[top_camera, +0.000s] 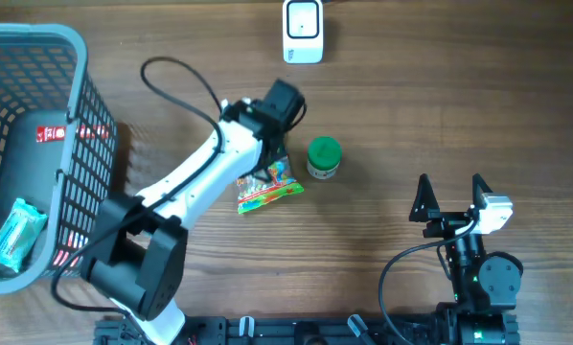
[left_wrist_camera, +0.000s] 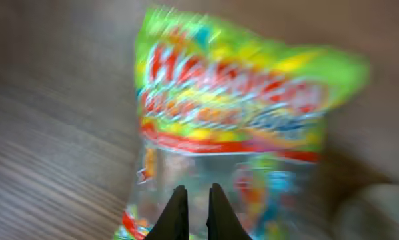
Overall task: Scan the item barcode
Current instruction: 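Lift the Haribo gummy bag from basket with left gripper, set beside jar, then pick the light-blue wipes pack with left gripper, place beside Haribo bag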
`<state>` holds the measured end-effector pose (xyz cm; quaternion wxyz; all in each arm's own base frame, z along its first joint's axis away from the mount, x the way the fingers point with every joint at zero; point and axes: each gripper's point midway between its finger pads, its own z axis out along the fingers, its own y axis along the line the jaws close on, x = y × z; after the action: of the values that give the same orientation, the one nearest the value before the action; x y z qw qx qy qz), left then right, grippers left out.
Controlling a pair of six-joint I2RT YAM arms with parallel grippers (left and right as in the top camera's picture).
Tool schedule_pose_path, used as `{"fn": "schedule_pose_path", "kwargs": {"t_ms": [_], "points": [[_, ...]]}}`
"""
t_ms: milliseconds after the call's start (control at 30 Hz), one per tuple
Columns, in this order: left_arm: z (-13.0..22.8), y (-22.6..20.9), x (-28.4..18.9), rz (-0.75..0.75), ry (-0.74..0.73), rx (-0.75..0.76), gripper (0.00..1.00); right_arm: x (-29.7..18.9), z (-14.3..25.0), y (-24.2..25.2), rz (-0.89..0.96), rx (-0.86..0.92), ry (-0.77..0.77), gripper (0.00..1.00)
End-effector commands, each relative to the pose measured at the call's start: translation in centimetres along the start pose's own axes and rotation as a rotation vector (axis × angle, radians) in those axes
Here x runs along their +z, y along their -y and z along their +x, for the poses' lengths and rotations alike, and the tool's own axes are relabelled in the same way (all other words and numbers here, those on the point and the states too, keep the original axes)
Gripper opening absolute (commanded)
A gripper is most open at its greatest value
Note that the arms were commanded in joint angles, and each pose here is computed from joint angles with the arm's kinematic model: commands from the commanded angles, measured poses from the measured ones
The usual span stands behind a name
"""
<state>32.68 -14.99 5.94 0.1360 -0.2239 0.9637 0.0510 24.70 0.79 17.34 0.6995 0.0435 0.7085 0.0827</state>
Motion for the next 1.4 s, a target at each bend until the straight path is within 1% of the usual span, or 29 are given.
{"fn": "schedule_pose_path", "kwargs": {"t_ms": [0,67,133,233,267,300,333,367,400,433,467,500,567,600,667,700,733,767,800,867,933,1000,1100,1133,1233,1300,1333,1367], "points": [[2.4,-2.2,2.7,-0.059,-0.051,-0.045,0.04,0.0,-0.1,0.1,0.008,0.005,0.007,1.0],[2.7,-1.6,3.0,-0.027,-0.064,-0.035,0.05,0.0,-0.1,0.1,0.008,0.005,0.007,0.99],[2.3,-1.0,3.0,-0.005,-0.049,-0.042,0.09,0.0,-0.1,0.1,0.008,0.005,0.007,1.0],[1.9,-0.6,2.9,0.012,-0.037,-0.047,0.09,0.0,-0.1,0.1,0.008,0.005,0.007,1.0],[1.3,-0.3,2.5,0.026,-0.024,-0.019,0.1,0.0,-0.1,0.1,0.008,0.005,0.007,1.0],[0.1,0.1,1.5,0.051,-0.003,0.023,0.17,0.0,-0.1,0.1,0.008,0.005,0.007,1.0],[-1.9,0.6,-0.5,0.087,0.031,0.046,0.27,0.0,-0.1,0.1,0.008,0.005,0.007,1.0],[-3.9,0.6,-2.7,0.113,0.062,0.046,0.36,0.0,-0.1,0.1,0.008,0.005,0.007,1.0],[-6.1,0.5,-5.4,0.14,0.105,0.033,0.47,0.0,-0.1,0.1,0.008,0.005,0.007,1.0],[-9.9,-0.3,-10.0,0.182,0.191,-0.013,0.68,0.0,-0.1,0.1,0.008,0.005,0.007,1.0],[-12.9,-1.4,-14.4,0.225,0.272,-0.053,0.85,0.0,-0.1,0.1,0.008,0.005,0.007,1.0],[-14.6,-2.5,-17.1,0.253,0.321,-0.083,1.0,0.0,-0.1,0.1,0.008,0.005,0.007,1.0],[-17.8,-6.0,-23.3,0.306,0.44,-0.181,1.0,0.0,-0.1,0.1,0.008,0.005,0.007,1.0],[-19.2,-8.7,-26.4,0.328,0.507,-0.251,1.0,0.0,-0.1,0.1,0.008,0.005,0.007,1.0],[-20.2,-13.0,-29.5,0.331,0.591,-0.344,1.0,0.0,-0.1,0.1,0.008,0.005,0.007,1.0],[-20.4,-16.3,-30.8,0.298,0.637,-0.376,1.0,0.0,-0.1,0.1,0.008,0.005,0.007,1.0],[-20.3,-18.0,-31.2,0.265,0.656,-0.374,1.0,0.0,-0.1,0.1,0.008,0.005,0.007,1.0],[-20.2,-19.7,-31.2,0.224,0.665,-0.363,1.0,0.0,-0.1,0.1,0.008,0.005,0.007,1.0],[-20.3,-22.9,-30.8,0.129,0.668,-0.382,1.0,0.0,-0.1,0.1,0.008,0.005,0.007,1.0],[-20.3,-26.5,-29.4,0.032,0.639,-0.499,1.0,0.0,-0.1,0.1,0.008,0.005,0.007,1.0],[-19.2,-30.8,-26.4,-0.033,0.552,-0.798,1.0,0.0,-0.1,0.1,0.008,0.005,0.007,1.0],[-16.9,-34.7,-22.7,-0.12,0.439,-1.119,1.0,0.0,-0.1,0.1,0.008,0.005,0.007,1.0],[-14.5,-38.1,-18.3,-0.223,0.344,-1.343,1.0,0.0,-0.1,0.1,0.008,0.005,0.007,1.0],[-13.9,-39.1,-16.3,-0.256,0.315,-1.386,1.0,0.0,-0.1,0.1,0.008,0.005,0.007,1.0],[-12.8,-41.2,-11.2,-0.312,0.275,-1.441,1.0,0.0,-0.1,0.1,0.008,0.005,0.007,1.0],[-11.6,-41.9,-8.3,-0.321,0.237,-1.514,1.0,0.0,-0.1,0.1,0.008,0.005,0.007,1.0],[-10.5,-42.1,-7.0,-0.335,0.209,-1.591,1.0,0.0,-0.1,0.1,0.008,0.005,0.007,1.0],[-8.9,-42.5,-5.3,-0.358,0.181,-1.711,1.0,0.0,-0.1,0.1,0.008,0.005,0.007,1.0]]}}
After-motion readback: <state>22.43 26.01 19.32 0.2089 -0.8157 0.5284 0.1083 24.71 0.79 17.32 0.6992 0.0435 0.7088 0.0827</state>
